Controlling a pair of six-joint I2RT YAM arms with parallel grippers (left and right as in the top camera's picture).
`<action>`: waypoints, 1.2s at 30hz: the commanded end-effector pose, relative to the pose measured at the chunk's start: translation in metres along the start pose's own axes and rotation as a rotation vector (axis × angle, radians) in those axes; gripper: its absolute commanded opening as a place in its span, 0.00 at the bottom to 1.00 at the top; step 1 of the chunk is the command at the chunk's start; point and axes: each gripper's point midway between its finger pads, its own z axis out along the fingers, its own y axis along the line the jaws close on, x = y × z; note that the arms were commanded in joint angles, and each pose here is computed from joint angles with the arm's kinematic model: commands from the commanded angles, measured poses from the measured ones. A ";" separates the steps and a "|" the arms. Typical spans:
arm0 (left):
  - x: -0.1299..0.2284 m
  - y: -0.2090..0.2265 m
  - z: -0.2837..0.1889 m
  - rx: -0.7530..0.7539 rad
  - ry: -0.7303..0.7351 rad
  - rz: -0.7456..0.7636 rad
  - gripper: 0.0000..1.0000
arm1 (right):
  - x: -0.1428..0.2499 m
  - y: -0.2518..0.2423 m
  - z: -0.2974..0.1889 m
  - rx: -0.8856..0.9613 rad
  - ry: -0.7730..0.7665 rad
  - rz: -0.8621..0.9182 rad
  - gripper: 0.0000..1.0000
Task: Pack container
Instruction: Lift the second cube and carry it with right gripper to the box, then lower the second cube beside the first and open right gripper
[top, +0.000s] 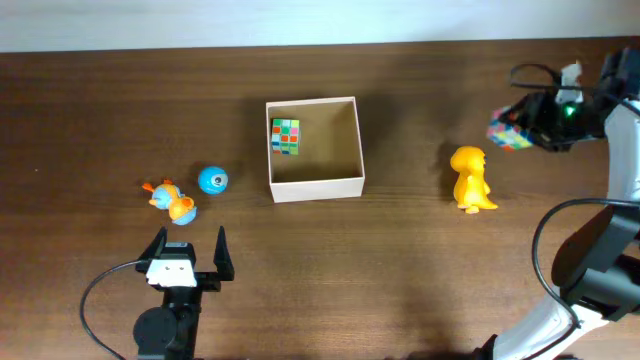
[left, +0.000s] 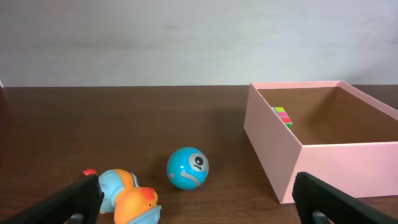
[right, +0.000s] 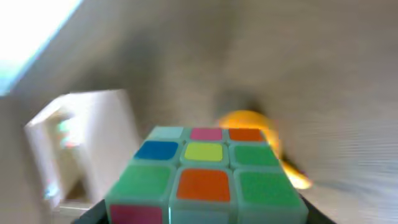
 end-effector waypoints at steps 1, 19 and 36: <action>0.001 0.002 0.000 -0.009 -0.002 0.015 0.99 | -0.001 0.072 -0.009 -0.316 -0.013 -0.172 0.53; 0.001 0.002 0.000 -0.009 -0.002 0.015 0.99 | 0.080 0.254 0.105 -0.356 0.118 -0.544 0.53; 0.001 0.002 0.000 -0.009 -0.002 0.015 0.99 | 0.101 0.255 0.186 0.331 -0.180 -0.620 0.53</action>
